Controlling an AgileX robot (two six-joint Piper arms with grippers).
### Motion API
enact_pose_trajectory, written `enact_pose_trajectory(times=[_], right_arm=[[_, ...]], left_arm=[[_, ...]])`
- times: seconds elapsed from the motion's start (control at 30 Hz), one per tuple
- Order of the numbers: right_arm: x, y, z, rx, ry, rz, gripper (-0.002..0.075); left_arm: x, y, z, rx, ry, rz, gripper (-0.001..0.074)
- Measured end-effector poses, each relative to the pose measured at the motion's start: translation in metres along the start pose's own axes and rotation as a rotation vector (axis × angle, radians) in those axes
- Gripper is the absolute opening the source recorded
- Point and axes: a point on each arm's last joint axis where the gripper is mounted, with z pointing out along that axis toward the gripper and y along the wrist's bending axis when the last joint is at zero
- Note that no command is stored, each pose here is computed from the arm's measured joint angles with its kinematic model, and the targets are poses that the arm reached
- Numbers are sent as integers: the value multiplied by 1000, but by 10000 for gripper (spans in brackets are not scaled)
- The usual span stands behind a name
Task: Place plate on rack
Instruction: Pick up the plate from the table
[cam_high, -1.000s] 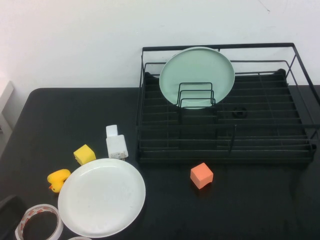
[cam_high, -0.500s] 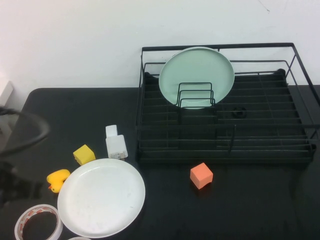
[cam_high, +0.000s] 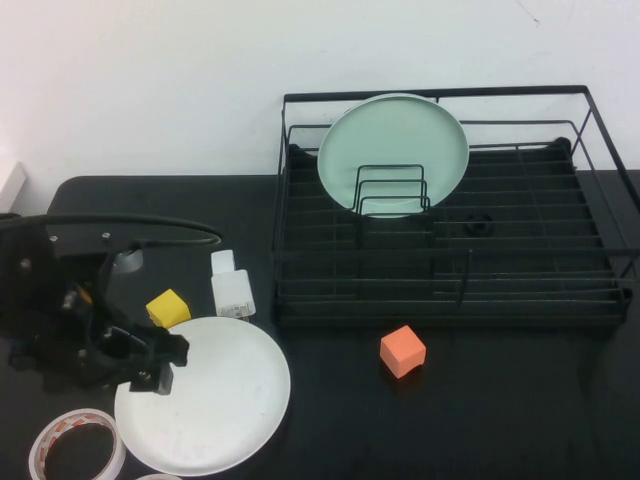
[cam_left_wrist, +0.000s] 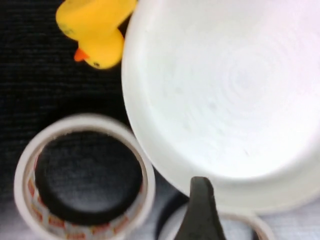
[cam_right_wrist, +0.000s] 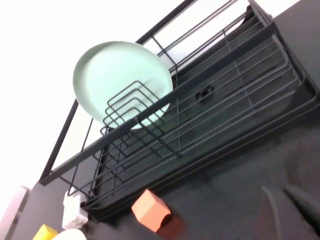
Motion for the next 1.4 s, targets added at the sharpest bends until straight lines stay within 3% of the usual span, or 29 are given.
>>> enact_pose_trajectory(times=[0.3,0.87,1.4], right_arm=[[2,1,0,-9,20,-10,5],[2,1,0,-13,19,-21,5],[2,1,0,-13,19,-20,5]], left_arm=[[-13,22,47,-37,40,-103,452],[-20,29,101,-56,50,-118,406],[-31,26,69,-55,-26,-91,406]])
